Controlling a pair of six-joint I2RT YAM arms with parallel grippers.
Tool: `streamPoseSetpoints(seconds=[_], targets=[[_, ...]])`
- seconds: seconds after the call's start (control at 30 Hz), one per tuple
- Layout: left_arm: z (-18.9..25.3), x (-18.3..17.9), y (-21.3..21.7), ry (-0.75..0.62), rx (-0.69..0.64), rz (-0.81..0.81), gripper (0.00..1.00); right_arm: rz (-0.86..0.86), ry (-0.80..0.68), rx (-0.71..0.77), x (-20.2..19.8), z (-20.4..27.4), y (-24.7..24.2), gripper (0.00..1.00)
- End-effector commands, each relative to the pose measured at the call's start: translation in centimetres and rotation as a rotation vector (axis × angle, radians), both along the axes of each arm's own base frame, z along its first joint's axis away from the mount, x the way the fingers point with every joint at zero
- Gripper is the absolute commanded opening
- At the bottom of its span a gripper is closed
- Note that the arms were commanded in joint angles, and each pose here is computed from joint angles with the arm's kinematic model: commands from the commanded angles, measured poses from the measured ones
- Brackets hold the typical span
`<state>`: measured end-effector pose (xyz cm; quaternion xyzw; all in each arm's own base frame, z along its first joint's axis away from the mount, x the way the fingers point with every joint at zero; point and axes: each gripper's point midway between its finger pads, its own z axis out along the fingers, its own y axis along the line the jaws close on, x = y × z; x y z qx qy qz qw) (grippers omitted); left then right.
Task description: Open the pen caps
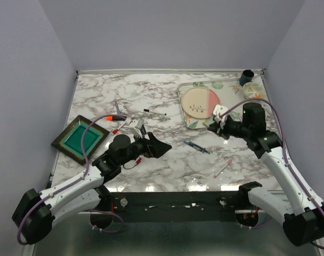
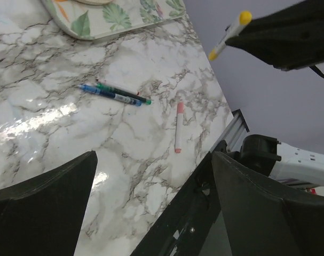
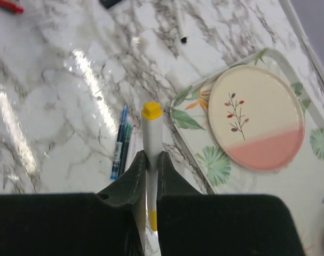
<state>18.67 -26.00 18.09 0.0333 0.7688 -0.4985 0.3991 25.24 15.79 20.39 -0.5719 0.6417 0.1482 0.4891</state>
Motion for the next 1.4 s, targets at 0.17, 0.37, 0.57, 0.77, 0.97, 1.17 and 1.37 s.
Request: streamPoseSetpoints(seconds=[0.17, 0.37, 0.57, 0.77, 0.97, 1.17, 1.37], targets=[[6.5, 3.1, -8.7, -0.173, -0.061, -0.062, 0.94, -0.666, 0.723, 0.906, 5.3, 5.4, -1.4, 0.01], [5.2, 4.4, -13.2, -0.109, -0.011, -0.038, 0.86, -0.685, 0.956, 1.084, 5.9, 3.7, -3.2, 0.01], [3.4, 6.5, -16.9, -0.061, 0.080, -0.046, 0.75, -0.651, 0.980, 1.116, 5.2, 4.0, -3.0, 0.01], [1.8, 7.4, -19.4, -0.026, 0.169, -0.070, 0.63, -0.660, 0.991, 1.115, 5.2, 3.4, -3.1, 0.01], [1.5, 7.4, -19.9, -0.027, 0.201, -0.084, 0.49, -0.660, 0.987, 1.108, 5.2, 3.2, -3.1, 0.01], [1.1, 7.5, -20.6, -0.024, 0.213, -0.108, 0.37, -0.672, 0.962, 1.095, 5.3, 2.9, -3.2, 0.01], [1.4, 7.7, -21.0, -0.027, 0.207, -0.106, 0.23, -0.670, 0.954, 1.092, 5.3, 2.7, -3.3, 0.01]])
